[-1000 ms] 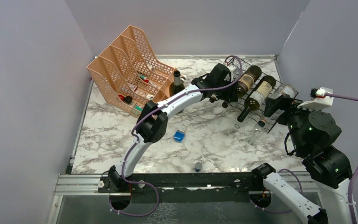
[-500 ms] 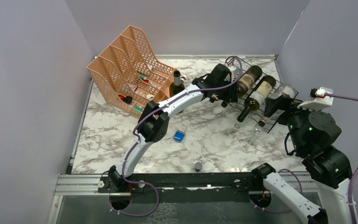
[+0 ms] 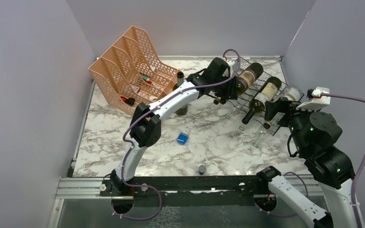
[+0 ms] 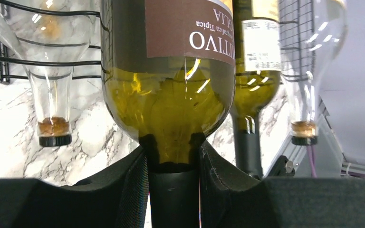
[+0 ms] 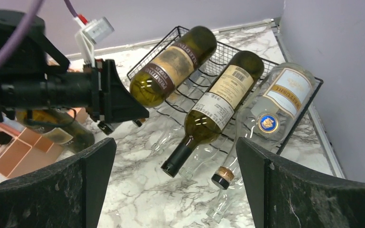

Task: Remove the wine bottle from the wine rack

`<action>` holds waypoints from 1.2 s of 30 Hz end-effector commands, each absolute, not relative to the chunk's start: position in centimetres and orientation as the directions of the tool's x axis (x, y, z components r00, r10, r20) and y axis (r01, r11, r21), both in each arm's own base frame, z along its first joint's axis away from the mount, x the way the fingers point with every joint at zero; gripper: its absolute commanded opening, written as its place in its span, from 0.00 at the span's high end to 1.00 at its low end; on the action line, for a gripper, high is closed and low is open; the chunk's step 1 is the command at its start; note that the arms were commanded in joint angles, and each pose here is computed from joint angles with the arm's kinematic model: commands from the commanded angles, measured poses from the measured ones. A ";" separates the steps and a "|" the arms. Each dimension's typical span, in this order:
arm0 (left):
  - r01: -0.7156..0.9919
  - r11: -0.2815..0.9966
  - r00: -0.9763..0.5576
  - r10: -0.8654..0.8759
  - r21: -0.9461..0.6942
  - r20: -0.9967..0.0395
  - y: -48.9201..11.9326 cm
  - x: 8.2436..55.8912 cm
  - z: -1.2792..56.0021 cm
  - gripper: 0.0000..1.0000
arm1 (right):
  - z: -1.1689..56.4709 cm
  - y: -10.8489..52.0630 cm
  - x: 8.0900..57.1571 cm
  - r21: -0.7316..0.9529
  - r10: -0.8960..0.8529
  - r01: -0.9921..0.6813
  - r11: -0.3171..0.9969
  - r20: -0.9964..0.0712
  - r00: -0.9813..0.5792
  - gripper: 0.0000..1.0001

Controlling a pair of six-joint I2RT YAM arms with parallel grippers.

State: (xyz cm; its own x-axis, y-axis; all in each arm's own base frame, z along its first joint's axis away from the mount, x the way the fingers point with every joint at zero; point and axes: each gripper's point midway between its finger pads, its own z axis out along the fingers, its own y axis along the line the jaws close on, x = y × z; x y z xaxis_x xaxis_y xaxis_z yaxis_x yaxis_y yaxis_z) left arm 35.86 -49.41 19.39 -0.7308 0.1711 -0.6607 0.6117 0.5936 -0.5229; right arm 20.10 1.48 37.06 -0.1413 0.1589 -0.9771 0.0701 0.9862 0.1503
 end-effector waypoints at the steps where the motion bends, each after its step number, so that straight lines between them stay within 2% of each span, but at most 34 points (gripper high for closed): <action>1: 0.721 0.486 -0.588 0.050 -0.494 -0.808 -48.5 34.8 30.8 0.96 | 37.3 3.2 20.9 0.124 0.119 -0.026 0.992 -0.984 -0.133 0.00; 3: 0.725 0.478 -0.587 0.050 -0.496 -0.808 -47.8 33.9 31.8 0.99 | 37.3 4.1 21.3 0.090 0.080 -0.082 0.993 -0.989 -0.122 0.01; 5: 0.728 0.469 -0.589 0.055 -0.500 -0.806 -46.8 32.8 32.5 1.00 | 36.8 6.4 21.8 -0.007 -0.031 -0.226 0.974 -0.994 -0.103 0.00; 7: 0.721 0.475 -0.601 0.067 -0.505 -0.796 -45.5 31.6 32.2 1.00 | 35.2 8.9 22.3 -0.100 -0.148 -0.374 0.922 -0.984 -0.103 0.00; 11: 0.710 0.500 -0.603 0.068 -0.495 -0.795 -41.9 28.8 33.1 1.00 | 34.1 11.4 22.3 -0.196 -0.264 -0.530 0.825 -0.963 -0.055 0.00; 13: 0.708 0.497 -0.607 0.064 -0.503 -0.792 -39.9 26.8 33.6 1.00 | 33.8 13.4 21.0 -0.279 -0.322 -0.651 0.706 -0.945 0.056 0.01; 16: 0.687 0.501 -0.639 0.073 -0.526 -0.766 -37.3 24.1 32.6 1.00 | 32.1 15.8 18.3 -0.425 -0.412 -0.783 0.453 -0.879 0.238 0.01; 23: 0.650 0.528 -0.694 0.120 -0.546 -0.710 -32.4 19.3 30.5 1.00 | 29.7 18.1 19.0 -0.593 -0.504 -0.763 0.257 -0.756 0.418 0.00; 25: 0.640 0.535 -0.708 0.129 -0.552 -0.695 -31.7 18.5 29.7 1.00 | 29.7 19.3 19.1 -0.623 -0.499 -0.761 0.181 -0.725 0.475 0.00; 29: 0.624 0.535 -0.727 0.130 -0.570 -0.674 -31.0 17.5 29.1 1.00 | 30.8 21.0 20.8 -0.708 -0.490 -0.693 0.140 -0.657 0.573 0.00; 32: 0.616 0.522 -0.742 0.134 -0.589 -0.657 -30.8 16.8 28.9 1.00 | 29.4 22.7 21.2 -0.737 -0.480 -0.676 0.014 -0.598 0.642 0.03; 36: 0.609 0.532 -0.747 0.134 -0.588 -0.652 -30.0 16.2 28.3 1.00 | 28.0 24.8 22.1 -0.750 -0.459 -0.658 -0.065 -0.563 0.688 0.05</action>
